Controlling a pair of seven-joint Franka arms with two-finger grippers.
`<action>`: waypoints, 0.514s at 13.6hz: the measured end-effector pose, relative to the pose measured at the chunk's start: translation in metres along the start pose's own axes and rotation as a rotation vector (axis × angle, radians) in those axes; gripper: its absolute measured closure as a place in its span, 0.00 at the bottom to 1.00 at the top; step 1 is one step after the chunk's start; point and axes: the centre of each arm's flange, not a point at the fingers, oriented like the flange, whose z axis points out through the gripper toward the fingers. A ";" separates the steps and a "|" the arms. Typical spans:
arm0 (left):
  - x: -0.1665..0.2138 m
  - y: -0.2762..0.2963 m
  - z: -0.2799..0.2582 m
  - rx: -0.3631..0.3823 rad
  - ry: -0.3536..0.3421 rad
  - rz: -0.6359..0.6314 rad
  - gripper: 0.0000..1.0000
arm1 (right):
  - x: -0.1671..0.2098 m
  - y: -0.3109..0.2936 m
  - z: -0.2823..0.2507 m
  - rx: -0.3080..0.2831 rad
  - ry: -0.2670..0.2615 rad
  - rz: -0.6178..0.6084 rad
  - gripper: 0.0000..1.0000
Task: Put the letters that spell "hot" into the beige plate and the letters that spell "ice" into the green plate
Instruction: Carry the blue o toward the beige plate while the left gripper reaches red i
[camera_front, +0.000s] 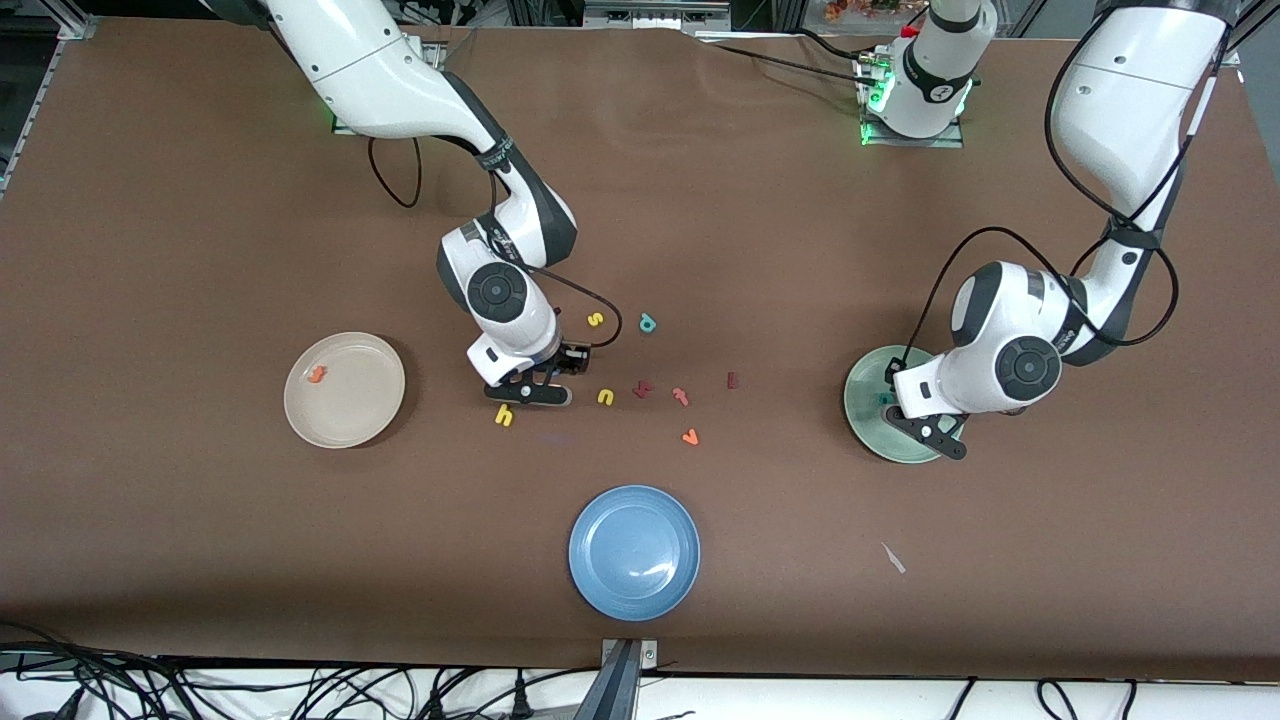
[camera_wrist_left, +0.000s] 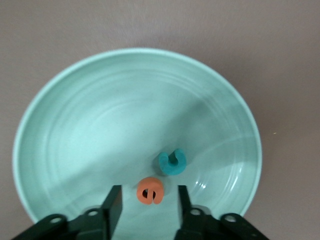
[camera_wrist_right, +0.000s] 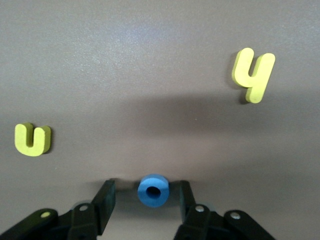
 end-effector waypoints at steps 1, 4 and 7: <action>0.002 0.007 -0.009 0.002 0.007 0.004 0.35 | 0.000 0.000 0.000 0.000 0.000 0.001 0.44; 0.019 0.062 -0.032 -0.015 0.038 -0.077 0.03 | 0.001 0.001 0.000 0.000 0.001 0.004 0.50; 0.036 0.133 -0.038 -0.031 0.050 -0.221 0.00 | 0.001 0.001 -0.001 -0.001 0.001 0.037 0.56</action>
